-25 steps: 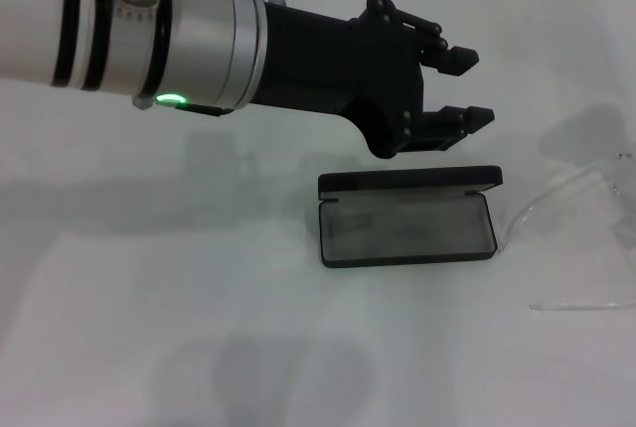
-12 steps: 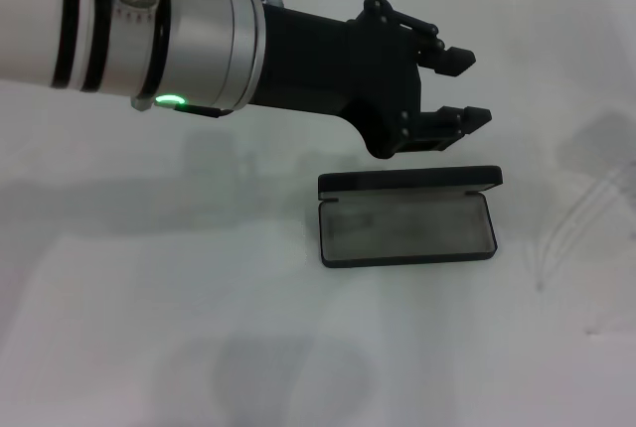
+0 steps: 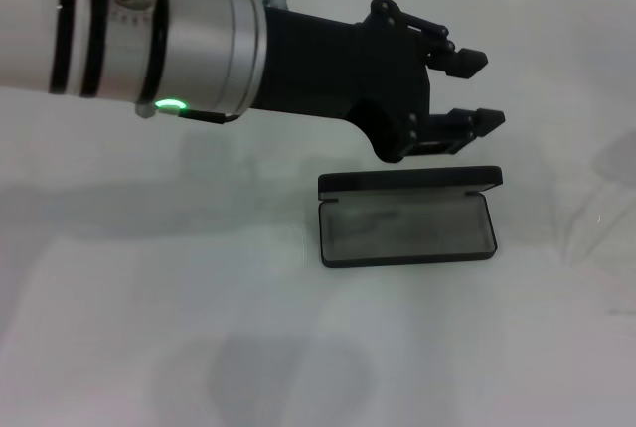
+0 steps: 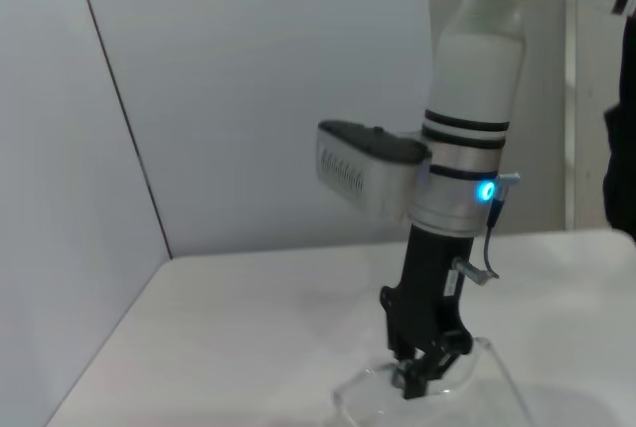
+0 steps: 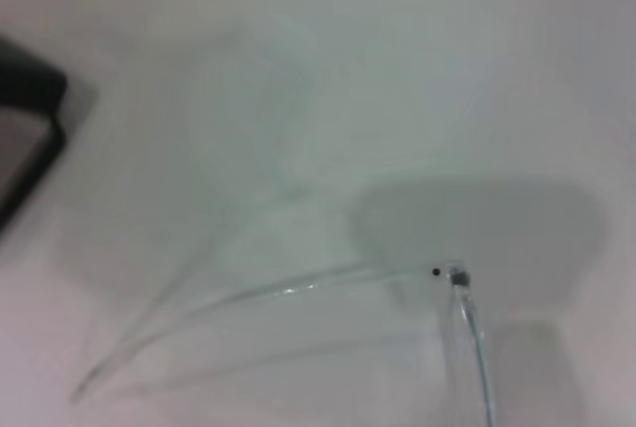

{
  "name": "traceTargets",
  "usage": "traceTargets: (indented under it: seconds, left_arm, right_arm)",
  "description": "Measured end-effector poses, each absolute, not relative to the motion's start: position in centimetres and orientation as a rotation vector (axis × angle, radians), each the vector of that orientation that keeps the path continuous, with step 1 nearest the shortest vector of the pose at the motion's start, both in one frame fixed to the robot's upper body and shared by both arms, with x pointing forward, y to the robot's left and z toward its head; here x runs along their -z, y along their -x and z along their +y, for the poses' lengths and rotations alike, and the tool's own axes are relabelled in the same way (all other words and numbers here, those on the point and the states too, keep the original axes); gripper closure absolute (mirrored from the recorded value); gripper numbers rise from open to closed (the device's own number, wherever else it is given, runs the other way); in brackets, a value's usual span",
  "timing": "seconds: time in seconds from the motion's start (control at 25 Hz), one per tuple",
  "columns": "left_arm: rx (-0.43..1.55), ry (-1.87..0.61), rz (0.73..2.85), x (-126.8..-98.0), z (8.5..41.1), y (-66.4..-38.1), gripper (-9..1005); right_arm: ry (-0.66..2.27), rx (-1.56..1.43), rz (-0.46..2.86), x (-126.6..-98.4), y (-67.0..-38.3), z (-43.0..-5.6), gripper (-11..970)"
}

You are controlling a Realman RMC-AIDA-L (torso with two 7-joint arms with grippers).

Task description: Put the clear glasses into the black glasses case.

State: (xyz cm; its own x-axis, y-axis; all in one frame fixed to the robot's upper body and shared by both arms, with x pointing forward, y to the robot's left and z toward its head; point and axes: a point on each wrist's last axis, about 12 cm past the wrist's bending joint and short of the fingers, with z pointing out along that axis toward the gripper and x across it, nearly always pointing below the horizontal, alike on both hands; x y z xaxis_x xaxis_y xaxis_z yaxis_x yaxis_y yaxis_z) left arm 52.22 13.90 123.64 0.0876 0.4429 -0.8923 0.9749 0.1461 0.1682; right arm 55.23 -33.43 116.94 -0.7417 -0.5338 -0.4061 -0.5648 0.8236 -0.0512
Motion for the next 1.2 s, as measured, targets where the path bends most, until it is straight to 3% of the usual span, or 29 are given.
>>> traceTargets:
  seconds: [0.2,0.4,0.76,1.0,1.2]
  left_arm:
    - [0.801,-1.383,1.475,-124.1,14.4,-51.9,546]
    - [0.916,-1.337,1.364,-125.1,14.3,-51.1,556]
    - [1.183,-1.341,1.015,-126.7,14.2,-48.9,631]
    - [1.239,-1.348,0.995,-126.6,14.1,-48.9,853]
    - [1.283,-1.332,1.031,-125.9,13.7,-49.8,910]
  right_arm:
    - [0.76,-0.32,2.339,-121.1,-52.7,-35.6,842]
    - [0.799,-0.534,2.042,-123.5,-50.2,-36.6,843]
    - [1.012,-0.824,1.76,-121.6,-51.1,-32.5,843]
    - [1.081,-0.941,1.616,-120.9,-52.2,-30.2,843]
    - [1.114,-1.002,1.533,-121.2,-52.3,-29.1,843]
